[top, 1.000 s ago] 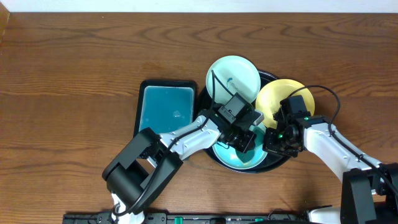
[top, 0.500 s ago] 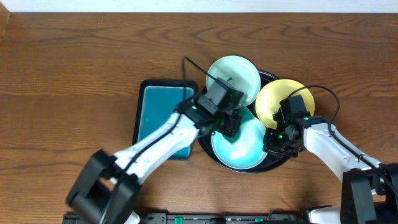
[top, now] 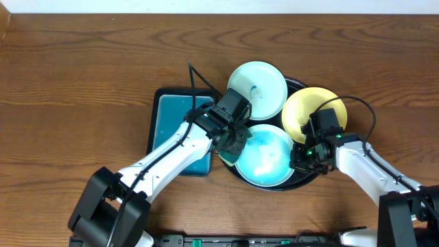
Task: Clean dirty plates on tray and stack at the side
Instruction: 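Move the sponge in left gripper back over the blue water tray, then lift the light blue plate with right gripper and carry it rightward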
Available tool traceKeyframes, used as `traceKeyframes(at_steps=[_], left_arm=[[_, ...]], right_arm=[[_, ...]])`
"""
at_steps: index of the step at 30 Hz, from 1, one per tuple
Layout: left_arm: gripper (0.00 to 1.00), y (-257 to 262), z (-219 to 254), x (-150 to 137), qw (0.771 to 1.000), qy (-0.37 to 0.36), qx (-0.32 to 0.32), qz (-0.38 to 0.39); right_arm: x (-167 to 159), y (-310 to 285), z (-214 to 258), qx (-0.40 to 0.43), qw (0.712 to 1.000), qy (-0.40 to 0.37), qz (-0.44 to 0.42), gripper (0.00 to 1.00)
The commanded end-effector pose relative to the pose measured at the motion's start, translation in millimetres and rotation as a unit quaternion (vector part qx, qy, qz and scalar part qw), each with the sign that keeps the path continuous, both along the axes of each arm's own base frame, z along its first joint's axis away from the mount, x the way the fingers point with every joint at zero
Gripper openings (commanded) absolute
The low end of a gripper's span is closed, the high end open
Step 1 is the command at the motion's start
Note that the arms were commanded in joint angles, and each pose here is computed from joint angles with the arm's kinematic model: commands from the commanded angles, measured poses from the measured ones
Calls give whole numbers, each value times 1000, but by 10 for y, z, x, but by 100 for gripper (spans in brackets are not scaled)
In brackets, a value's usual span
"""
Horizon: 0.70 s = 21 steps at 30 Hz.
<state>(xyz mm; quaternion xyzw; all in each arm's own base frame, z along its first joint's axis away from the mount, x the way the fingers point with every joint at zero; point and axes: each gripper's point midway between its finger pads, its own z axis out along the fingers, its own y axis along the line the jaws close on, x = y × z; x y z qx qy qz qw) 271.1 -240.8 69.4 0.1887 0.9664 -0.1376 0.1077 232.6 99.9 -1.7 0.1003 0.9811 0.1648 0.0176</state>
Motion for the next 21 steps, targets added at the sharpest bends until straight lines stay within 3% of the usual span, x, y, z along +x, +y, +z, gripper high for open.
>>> traceKeyframes(at_steps=[1, 12, 21], left_arm=[[7, 237, -30, 111, 997, -29, 59, 30], [8, 599, -24, 325, 989, -30, 76, 121], [7, 852, -15, 447, 981, -18, 69, 180]], right_arm=[[-147, 42, -136, 9, 1000, 24, 9, 1], [-23, 95, -36, 20, 999, -5, 34, 1], [205, 98, 330, 20, 995, -85, 38, 1]])
